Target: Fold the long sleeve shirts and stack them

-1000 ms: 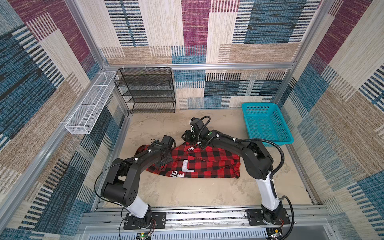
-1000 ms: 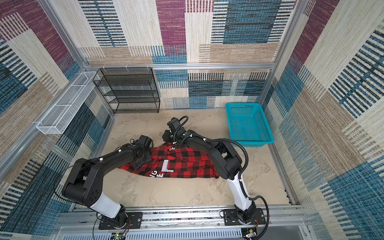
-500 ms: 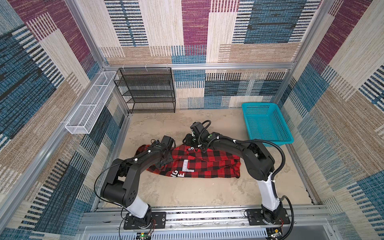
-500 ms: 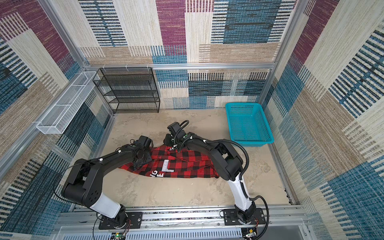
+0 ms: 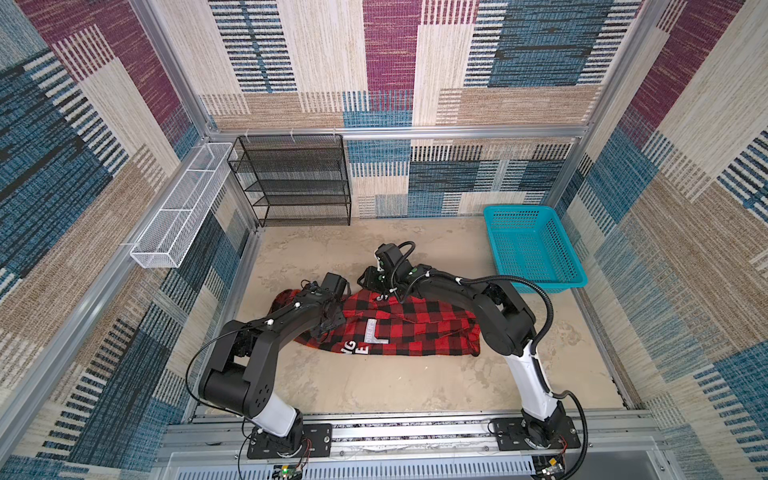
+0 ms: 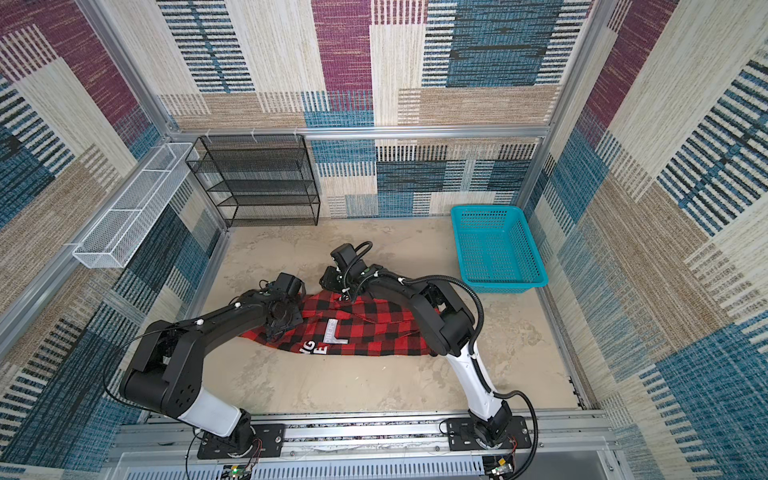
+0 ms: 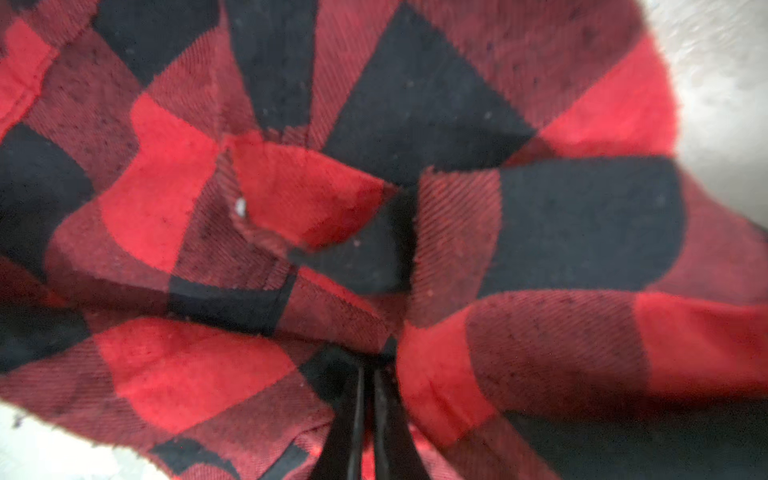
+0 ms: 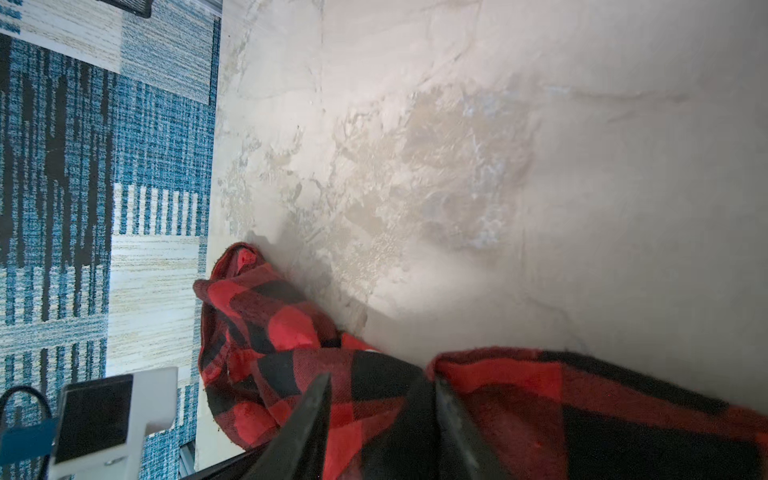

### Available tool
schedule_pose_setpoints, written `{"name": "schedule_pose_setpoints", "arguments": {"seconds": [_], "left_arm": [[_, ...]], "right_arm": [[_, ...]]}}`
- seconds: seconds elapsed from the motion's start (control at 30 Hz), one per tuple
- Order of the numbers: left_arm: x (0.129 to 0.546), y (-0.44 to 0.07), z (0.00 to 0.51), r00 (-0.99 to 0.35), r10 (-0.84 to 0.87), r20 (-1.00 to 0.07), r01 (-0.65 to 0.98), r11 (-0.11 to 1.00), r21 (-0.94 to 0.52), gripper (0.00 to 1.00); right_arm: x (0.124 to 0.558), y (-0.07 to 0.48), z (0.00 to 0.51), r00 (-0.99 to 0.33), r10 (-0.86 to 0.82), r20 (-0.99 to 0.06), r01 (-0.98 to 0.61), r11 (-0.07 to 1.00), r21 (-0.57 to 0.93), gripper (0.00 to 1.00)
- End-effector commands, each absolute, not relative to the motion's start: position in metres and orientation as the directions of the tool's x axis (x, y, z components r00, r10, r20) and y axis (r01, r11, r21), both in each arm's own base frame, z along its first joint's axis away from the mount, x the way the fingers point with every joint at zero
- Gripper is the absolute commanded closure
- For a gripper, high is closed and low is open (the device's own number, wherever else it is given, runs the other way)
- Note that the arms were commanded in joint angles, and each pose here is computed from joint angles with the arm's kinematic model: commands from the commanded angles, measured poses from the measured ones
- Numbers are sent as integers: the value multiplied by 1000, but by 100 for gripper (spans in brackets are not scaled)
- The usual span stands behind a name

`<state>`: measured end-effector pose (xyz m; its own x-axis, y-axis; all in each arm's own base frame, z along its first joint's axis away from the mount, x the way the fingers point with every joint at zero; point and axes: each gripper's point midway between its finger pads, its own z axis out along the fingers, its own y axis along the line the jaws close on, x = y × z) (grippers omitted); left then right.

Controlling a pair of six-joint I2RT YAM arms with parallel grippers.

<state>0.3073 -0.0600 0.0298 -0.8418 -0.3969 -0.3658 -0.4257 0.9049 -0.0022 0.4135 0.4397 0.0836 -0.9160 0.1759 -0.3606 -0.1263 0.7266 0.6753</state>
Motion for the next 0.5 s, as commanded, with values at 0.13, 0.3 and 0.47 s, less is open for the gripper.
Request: {"name": "schedule_pose_setpoints", "arguments": {"seconds": [0.13, 0.3, 0.47], "left_arm": [[302, -58, 29, -836, -411, -364, -440, 898, -4, 90], [303, -60, 30, -831, -422, -363, -447, 894, -18, 90], [304, -60, 33, -827, -428, -365, -450, 893, -27, 90]], "right_arm": [[421, 460, 107, -899, 162, -408, -213, 651, 728, 91], [413, 466, 140, -858, 112, -502, -340, 609, 717, 96], [395, 470, 162, -821, 46, -570, -436, 594, 676, 97]]}}
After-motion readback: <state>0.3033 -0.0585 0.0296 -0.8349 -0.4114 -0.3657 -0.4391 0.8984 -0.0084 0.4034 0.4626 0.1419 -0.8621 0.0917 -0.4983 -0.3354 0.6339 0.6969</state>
